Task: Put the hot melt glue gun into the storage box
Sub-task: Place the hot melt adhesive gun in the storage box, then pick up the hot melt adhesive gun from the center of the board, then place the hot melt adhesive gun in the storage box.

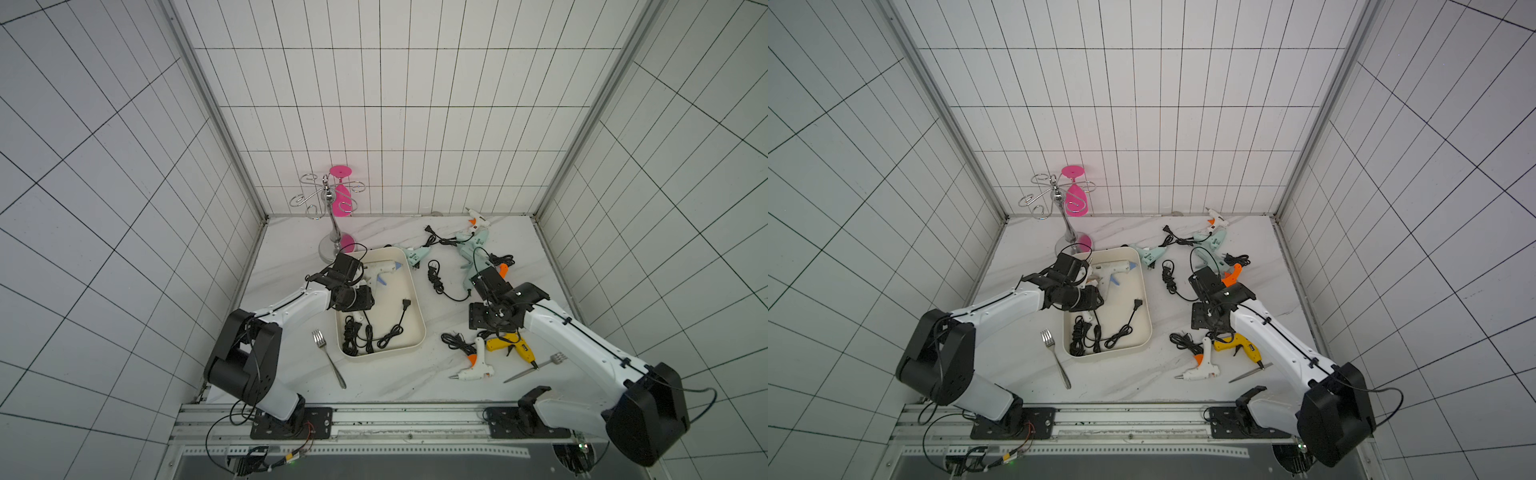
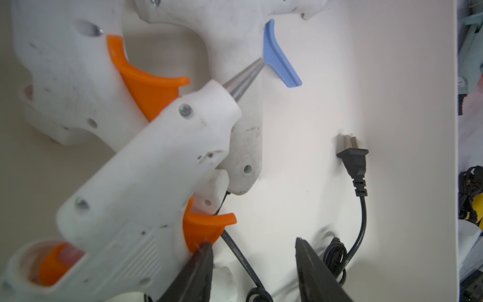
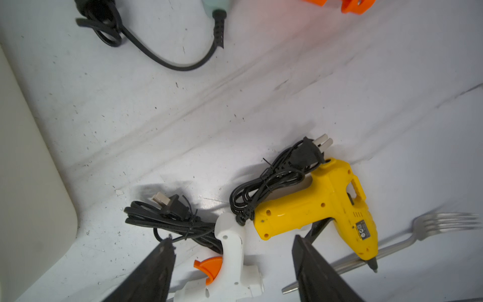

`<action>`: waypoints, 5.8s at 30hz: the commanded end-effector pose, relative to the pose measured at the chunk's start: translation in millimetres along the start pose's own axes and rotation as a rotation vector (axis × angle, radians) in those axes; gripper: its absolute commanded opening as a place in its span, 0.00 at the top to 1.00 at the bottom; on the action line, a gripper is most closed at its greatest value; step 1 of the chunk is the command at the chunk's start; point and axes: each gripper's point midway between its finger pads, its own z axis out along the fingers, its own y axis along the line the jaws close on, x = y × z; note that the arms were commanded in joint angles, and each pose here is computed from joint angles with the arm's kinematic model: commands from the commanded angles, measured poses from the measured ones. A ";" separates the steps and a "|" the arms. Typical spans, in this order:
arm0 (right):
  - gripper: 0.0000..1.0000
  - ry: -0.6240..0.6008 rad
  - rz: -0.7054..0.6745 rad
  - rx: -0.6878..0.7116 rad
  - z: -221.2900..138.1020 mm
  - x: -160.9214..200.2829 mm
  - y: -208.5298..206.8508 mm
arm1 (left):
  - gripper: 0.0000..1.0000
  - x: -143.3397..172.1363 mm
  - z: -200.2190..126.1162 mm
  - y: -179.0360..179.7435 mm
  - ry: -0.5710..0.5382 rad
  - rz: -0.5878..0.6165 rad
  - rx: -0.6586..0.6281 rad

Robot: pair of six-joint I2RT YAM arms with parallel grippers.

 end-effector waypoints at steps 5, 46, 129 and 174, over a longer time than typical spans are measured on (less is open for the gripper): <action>0.31 0.099 0.046 0.058 13.5 35.7 -10.3 | 0.46 -20.1 -21.6 -31.1 -0.068 0.078 0.124; 0.83 0.015 0.071 -0.039 36.1 16.1 20.3 | 0.33 -49.5 -144.6 -96.9 -0.369 0.300 0.312; 0.27 -0.632 -1.254 -0.331 -179.6 -46.4 121.0 | 0.93 -5.6 -195.1 -205.6 -0.078 0.536 0.900; 0.78 -0.785 -1.513 -0.278 -145.2 -37.2 191.2 | 0.58 0.6 -165.3 -203.6 0.023 0.596 0.769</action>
